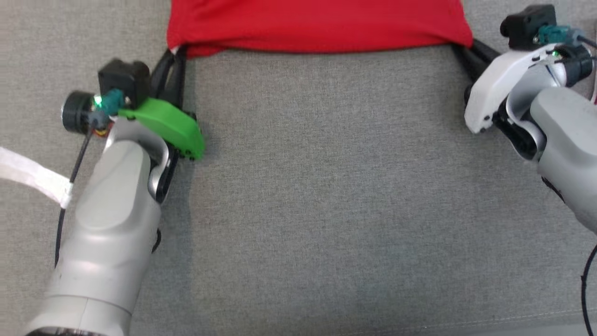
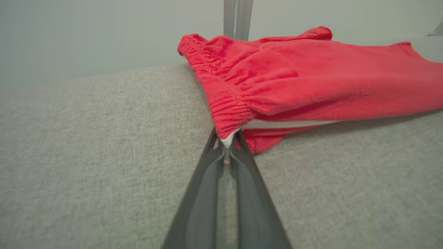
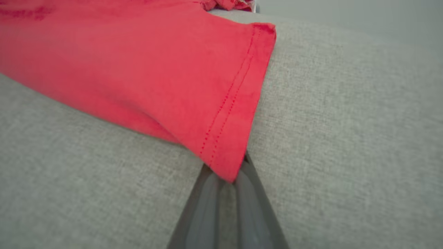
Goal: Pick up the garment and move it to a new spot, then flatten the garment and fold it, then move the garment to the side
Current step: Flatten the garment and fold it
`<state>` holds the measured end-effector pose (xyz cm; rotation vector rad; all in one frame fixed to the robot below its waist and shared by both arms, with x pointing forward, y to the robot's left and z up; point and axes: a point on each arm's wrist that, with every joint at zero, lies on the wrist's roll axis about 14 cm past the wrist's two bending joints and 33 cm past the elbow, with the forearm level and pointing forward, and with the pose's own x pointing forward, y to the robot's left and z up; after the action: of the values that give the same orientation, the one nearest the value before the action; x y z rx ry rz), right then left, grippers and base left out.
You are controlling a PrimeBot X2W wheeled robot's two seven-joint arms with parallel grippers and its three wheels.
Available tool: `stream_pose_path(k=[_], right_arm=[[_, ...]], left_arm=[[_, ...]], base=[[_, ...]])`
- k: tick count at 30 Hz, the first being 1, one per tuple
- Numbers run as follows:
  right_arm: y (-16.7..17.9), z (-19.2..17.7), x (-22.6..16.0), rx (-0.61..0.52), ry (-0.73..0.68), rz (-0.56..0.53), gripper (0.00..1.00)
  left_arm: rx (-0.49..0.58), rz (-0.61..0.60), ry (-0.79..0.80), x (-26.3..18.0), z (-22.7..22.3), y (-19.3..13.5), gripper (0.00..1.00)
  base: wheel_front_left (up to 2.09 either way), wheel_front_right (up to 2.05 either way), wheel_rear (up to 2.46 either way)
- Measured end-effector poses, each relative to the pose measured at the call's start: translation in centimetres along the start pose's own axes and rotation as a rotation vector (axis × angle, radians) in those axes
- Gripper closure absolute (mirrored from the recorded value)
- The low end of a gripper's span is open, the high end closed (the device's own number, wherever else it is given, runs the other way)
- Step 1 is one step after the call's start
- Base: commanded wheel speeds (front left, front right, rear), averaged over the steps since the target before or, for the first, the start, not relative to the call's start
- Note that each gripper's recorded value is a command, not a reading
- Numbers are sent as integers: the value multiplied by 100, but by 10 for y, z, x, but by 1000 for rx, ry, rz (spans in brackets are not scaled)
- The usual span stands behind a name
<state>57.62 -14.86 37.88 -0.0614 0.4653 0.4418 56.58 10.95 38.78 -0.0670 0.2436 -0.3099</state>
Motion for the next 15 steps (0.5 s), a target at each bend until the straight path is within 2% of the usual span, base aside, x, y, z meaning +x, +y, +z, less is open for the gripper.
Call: stream_pose_path(k=[4,15], right_arm=[[12,-6,-29,8,84,40,100],[28,-1,-109,-2,248,100,100]], left_arm=[[62,-35,33,-27,-4,-6,100],[165,-126,-8,-87,20,-35,100]], base=[[0,0,0],[0,0,0]])
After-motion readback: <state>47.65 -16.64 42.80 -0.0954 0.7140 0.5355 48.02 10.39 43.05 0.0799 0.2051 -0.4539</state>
